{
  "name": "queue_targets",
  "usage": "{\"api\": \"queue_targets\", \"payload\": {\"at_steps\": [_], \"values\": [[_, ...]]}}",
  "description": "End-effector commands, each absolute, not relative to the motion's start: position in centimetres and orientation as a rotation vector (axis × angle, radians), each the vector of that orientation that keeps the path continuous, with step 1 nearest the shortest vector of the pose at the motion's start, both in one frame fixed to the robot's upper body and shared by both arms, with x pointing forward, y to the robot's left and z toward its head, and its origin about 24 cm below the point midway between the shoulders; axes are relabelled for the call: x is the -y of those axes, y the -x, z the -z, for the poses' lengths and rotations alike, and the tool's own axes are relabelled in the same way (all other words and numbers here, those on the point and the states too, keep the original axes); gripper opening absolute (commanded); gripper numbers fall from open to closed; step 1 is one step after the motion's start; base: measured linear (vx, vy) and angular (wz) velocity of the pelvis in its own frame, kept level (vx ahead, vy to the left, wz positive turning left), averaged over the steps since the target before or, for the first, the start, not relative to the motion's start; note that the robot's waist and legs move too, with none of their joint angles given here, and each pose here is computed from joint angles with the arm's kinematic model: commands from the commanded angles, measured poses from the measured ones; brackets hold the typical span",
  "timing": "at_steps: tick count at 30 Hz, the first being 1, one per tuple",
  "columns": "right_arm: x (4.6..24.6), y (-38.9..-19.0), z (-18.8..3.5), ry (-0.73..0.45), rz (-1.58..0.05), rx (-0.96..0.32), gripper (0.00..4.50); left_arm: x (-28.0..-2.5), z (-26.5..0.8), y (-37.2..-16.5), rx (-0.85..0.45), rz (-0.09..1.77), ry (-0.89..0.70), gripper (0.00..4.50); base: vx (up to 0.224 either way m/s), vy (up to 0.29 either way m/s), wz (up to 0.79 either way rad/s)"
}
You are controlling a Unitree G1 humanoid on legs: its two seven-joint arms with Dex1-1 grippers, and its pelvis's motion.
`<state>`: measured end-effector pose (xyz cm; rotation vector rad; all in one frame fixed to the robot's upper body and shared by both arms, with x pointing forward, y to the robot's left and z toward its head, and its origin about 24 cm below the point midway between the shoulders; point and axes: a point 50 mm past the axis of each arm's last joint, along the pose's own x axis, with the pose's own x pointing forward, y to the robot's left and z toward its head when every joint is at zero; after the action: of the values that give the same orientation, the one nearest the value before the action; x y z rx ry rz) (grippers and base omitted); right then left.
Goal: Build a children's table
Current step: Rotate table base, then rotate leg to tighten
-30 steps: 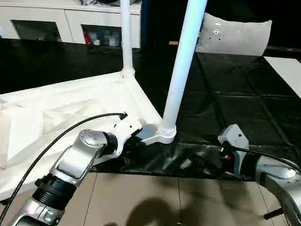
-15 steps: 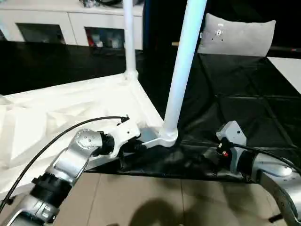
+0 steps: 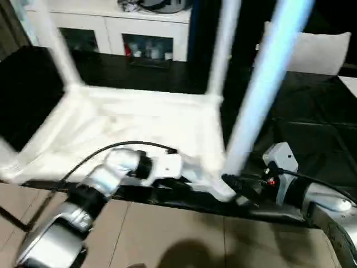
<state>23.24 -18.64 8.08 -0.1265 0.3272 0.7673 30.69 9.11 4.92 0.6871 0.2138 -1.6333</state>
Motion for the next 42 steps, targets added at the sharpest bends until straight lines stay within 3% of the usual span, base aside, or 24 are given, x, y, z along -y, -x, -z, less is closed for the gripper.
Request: {"api": "queue_targets", "payload": {"at_steps": [1,4,13,15,18,19,23,32,34,42], "values": [[19.1,-23.2,-8.8,0.14,-0.741,-0.299,4.5,-7.8,-6.2,-31.4,-0.103,1.614,-0.669,0.06,0.0,0.0,0.0],[19.1,-23.2,-8.8,0.136,-0.746,-0.297,4.5,-9.2,-5.6,-32.4,-0.225,1.49,-0.57,0.06,0.0,0.0,0.0],[18.7,-24.1,-8.7,0.127,-0.833,-0.297,4.5,-12.6,-4.6,-32.2,-0.457,1.461,-0.425,0.06,0.0,0.0,0.0],[18.7,-24.2,-8.7,0.125,-0.836,-0.297,4.5,-12.7,-4.6,-32.2,-0.46,1.463,-0.422,0.06,0.0,0.0,0.0],[17.8,-24.5,-8.6,0.087,-0.972,-0.291,4.5,-13.4,-4.9,-31.7,-0.414,1.492,-0.448,0.06,0.0,0.0,0.0],[17.6,-24.5,-8.6,0.07,-1.022,-0.293,4.24,-13.5,-5.1,-31.6,-0.414,1.496,-0.449,0.0,0.0,0.0,0.0],[17.0,-25.1,-8.2,0.079,-1.135,-0.314,4.12,-14.5,-5.5,-31.4,-0.436,1.514,-0.446,0.0,0.0,0.0,0.0],[15.6,-26.7,-7.3,0.089,-1.249,-0.333,3.3,-16.4,-6.3,-30.9,-0.465,1.504,-0.498,0.0,0.0,0.0,0.0],[15.4,-26.9,-7.1,0.096,-1.263,-0.335,2.94,-16.5,-6.3,-30.8,-0.468,1.513,-0.509,0.0,0.0,0.0,0.0],[14.2,-28.3,-7.1,0.093,-1.341,-0.33,2.38,-15.7,-6.8,-30.5,-0.444,1.557,-0.505,0.0,0.0,0.0,0.0]]}}
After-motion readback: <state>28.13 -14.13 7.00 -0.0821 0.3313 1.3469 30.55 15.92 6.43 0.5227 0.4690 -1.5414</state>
